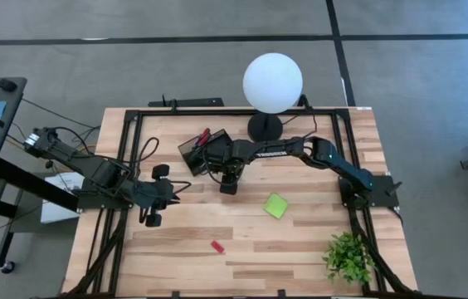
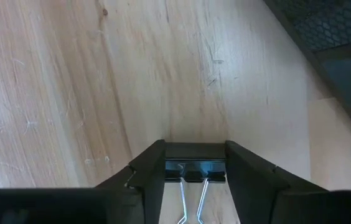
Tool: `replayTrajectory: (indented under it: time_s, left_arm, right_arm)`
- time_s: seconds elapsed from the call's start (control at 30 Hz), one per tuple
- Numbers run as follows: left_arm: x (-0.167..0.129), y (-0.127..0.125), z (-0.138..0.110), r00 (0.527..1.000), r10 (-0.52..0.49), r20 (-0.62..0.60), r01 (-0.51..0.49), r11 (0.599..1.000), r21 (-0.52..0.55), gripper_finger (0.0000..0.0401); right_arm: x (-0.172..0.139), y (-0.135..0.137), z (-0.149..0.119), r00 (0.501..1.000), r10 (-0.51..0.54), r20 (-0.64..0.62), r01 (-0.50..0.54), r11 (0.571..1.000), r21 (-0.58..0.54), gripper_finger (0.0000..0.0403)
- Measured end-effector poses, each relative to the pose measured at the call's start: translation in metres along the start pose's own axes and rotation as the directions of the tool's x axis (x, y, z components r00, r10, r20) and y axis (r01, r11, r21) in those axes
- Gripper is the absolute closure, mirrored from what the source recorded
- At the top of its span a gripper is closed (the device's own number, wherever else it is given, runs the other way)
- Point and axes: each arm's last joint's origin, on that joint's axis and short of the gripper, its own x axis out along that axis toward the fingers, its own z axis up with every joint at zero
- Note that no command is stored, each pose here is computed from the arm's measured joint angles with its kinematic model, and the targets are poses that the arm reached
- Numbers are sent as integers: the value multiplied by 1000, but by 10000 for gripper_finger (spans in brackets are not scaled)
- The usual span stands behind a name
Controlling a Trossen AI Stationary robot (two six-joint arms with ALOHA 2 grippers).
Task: Pick and place office supplies into organizer
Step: Put the black binder clip into the black desk organizer
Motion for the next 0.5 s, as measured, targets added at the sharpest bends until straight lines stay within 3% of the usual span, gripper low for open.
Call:
replayTrajectory:
  time_s: [0.13, 0.37, 0.5]
  left_arm:
    - [0, 0, 0, 1000, 0, 0, 0, 1000, 0, 363]
    - [0, 0, 0, 1000, 0, 0, 0, 1000, 0, 363]
    - [0, 0, 0, 1000, 0, 0, 0, 1000, 0, 363]
  right_arm:
    - [0, 0, 0, 1000, 0, 0, 0, 1000, 4, 274]
    - [0, 0, 0, 1000, -4, 0, 4, 1000, 5, 260]
    - [0, 0, 0, 1000, -5, -3, 5, 1000, 3, 271]
